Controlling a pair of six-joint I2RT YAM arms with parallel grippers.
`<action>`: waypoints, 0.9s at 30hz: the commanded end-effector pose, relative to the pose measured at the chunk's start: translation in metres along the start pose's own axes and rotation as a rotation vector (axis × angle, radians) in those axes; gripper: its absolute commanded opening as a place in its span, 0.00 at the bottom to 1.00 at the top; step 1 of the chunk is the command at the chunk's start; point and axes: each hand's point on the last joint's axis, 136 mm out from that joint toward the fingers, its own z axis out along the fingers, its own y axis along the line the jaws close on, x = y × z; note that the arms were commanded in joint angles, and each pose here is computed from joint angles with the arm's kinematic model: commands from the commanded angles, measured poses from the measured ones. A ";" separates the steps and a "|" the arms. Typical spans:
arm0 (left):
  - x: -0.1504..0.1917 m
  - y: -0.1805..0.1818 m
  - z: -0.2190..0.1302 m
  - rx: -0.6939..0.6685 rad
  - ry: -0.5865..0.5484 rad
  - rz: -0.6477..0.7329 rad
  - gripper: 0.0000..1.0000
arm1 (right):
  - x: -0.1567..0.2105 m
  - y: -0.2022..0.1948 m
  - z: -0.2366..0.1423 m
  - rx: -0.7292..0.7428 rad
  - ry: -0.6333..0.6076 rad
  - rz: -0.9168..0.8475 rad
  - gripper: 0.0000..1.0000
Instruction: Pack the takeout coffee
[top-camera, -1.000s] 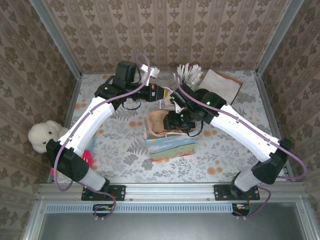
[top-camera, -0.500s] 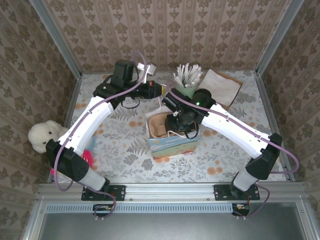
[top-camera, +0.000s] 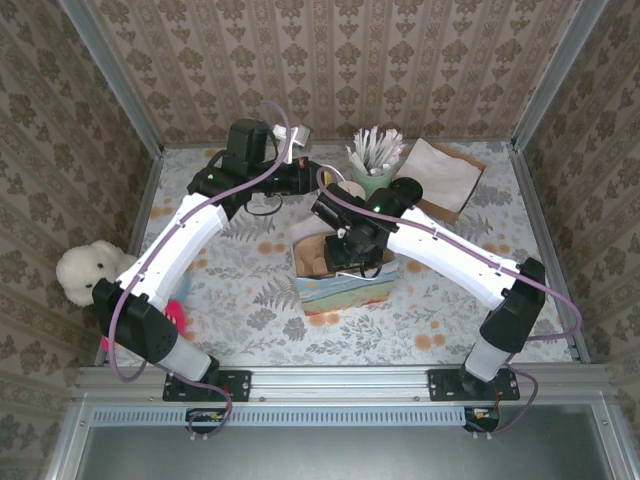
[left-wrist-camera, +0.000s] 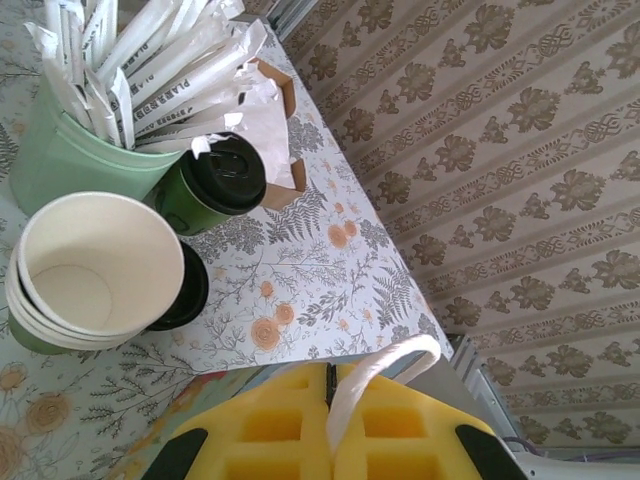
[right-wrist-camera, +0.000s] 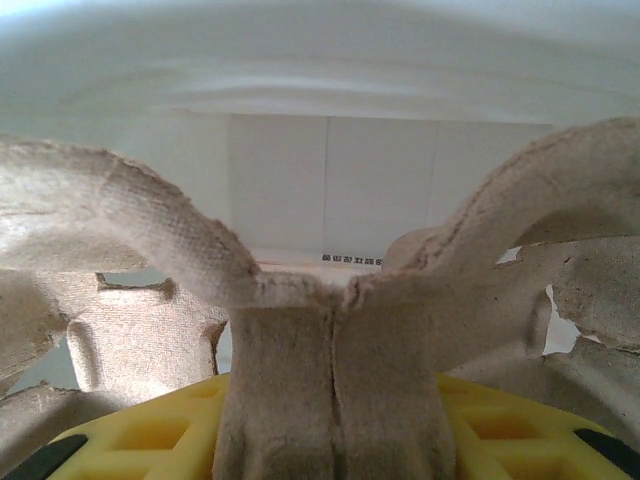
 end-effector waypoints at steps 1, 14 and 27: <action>-0.004 -0.017 -0.009 0.056 -0.019 0.036 0.09 | -0.007 -0.004 0.002 0.025 -0.007 0.004 0.45; 0.045 -0.035 -0.091 0.013 -0.111 0.431 0.71 | -0.002 -0.006 0.010 0.033 0.043 -0.010 0.45; 0.133 -0.113 -0.091 0.262 -0.233 1.014 0.88 | -0.001 -0.010 0.008 0.038 0.046 -0.006 0.45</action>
